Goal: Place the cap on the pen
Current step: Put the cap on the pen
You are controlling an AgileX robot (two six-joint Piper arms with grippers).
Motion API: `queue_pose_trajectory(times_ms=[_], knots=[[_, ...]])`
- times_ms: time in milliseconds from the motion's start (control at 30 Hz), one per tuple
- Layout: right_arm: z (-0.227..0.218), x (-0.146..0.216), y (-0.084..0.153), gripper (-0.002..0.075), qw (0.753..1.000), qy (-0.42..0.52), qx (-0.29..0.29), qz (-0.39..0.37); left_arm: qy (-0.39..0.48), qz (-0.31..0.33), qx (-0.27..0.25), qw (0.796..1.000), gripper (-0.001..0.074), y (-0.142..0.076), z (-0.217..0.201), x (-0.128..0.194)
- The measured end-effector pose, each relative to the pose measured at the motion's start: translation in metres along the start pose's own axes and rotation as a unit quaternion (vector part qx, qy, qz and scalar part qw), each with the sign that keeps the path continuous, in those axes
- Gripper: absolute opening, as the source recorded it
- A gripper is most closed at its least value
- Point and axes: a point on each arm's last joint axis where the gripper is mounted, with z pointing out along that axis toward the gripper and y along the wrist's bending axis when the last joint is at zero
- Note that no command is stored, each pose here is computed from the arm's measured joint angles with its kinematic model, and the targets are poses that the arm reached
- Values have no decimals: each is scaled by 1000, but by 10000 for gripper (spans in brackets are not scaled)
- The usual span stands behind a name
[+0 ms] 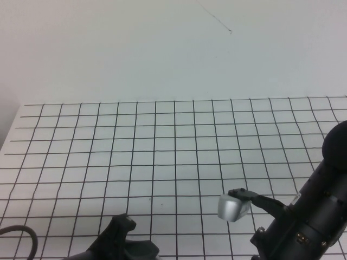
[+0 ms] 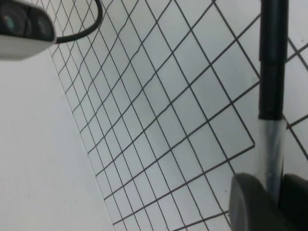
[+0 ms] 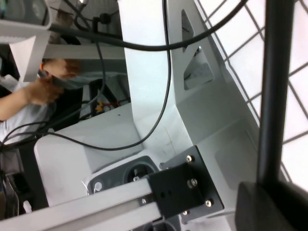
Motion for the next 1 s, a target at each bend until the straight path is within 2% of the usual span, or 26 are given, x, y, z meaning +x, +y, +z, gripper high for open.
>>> queue_pose_trajectory(times_ms=[267,633,1000], knots=[[-1,-2,1,-3,1000,-2,0,-16,-7,2,-6,1000,76,1,0,-2],[-3,-7,1,-3,999,-21,6,-28,-13,-33,-19,999,75,3,0,-3],[-3,-13,-1,-3,998,-52,19,-30,-25,-26,-15,999,74,1,0,-9]])
